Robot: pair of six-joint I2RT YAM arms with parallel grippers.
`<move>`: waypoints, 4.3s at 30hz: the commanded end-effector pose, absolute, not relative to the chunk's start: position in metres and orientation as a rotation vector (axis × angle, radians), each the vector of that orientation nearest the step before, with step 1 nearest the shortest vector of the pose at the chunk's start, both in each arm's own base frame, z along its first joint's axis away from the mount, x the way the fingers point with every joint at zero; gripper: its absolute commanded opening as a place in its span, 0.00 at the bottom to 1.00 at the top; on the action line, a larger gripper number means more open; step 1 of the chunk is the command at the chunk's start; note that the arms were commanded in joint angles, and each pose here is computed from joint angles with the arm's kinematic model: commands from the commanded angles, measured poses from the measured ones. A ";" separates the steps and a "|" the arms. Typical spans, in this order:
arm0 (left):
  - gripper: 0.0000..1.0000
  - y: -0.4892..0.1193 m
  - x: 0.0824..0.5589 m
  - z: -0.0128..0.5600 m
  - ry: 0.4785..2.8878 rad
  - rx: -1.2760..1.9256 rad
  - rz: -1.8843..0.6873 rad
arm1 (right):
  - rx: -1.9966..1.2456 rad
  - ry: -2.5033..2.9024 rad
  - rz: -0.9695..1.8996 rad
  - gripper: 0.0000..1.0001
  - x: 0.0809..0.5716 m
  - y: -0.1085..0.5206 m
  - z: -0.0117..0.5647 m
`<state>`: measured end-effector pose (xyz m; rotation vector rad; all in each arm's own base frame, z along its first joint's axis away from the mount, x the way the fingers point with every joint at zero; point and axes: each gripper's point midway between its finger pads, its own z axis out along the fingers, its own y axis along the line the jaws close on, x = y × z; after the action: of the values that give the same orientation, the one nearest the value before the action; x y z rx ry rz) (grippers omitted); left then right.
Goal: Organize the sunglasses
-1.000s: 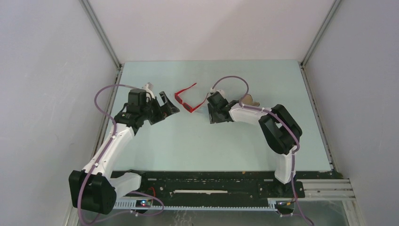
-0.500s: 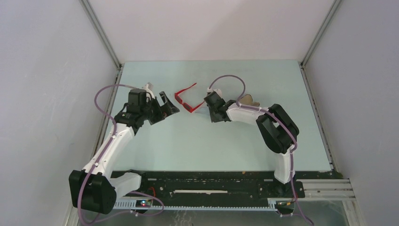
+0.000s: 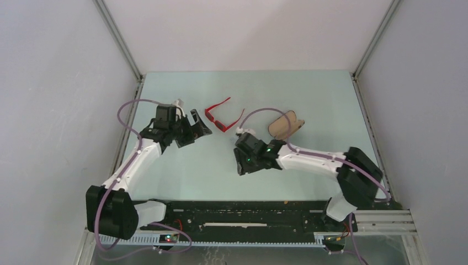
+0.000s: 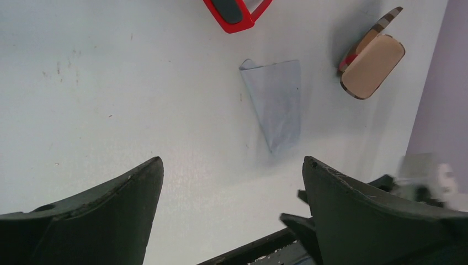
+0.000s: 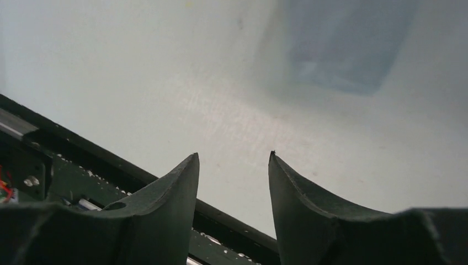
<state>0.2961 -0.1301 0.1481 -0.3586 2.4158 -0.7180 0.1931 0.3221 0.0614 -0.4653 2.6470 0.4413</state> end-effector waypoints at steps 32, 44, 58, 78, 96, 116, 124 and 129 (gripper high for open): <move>1.00 -0.148 0.287 0.142 2.470 -0.233 -0.666 | -0.054 2.566 0.408 0.00 0.350 0.286 0.042; 1.00 -0.141 0.284 0.142 2.470 -0.234 -0.630 | -0.062 2.550 0.293 0.47 0.363 0.271 0.043; 1.00 -0.143 0.285 0.140 2.473 -0.233 -0.635 | -0.108 2.642 0.302 0.26 0.352 0.284 0.009; 0.98 -0.107 0.287 0.129 2.443 -0.459 -0.595 | -0.366 2.499 0.404 0.00 0.289 0.360 0.097; 0.96 -0.104 0.271 0.113 2.479 -0.486 -0.610 | -0.612 2.455 0.564 0.48 0.206 0.382 0.106; 0.94 -0.141 0.271 0.066 2.656 -0.379 -0.573 | -0.132 2.654 0.534 0.33 0.283 0.306 0.031; 0.95 -0.142 0.273 0.069 2.649 -0.373 -0.585 | -0.125 2.715 0.522 0.33 0.283 0.310 0.006; 0.95 -0.142 0.273 0.068 2.651 -0.371 -0.583 | -0.133 2.719 0.529 0.28 0.279 0.314 0.005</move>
<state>0.2514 -0.1348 0.0465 -0.4316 2.7271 -0.5481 0.2880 0.3163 0.0188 -0.1358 2.6703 0.5659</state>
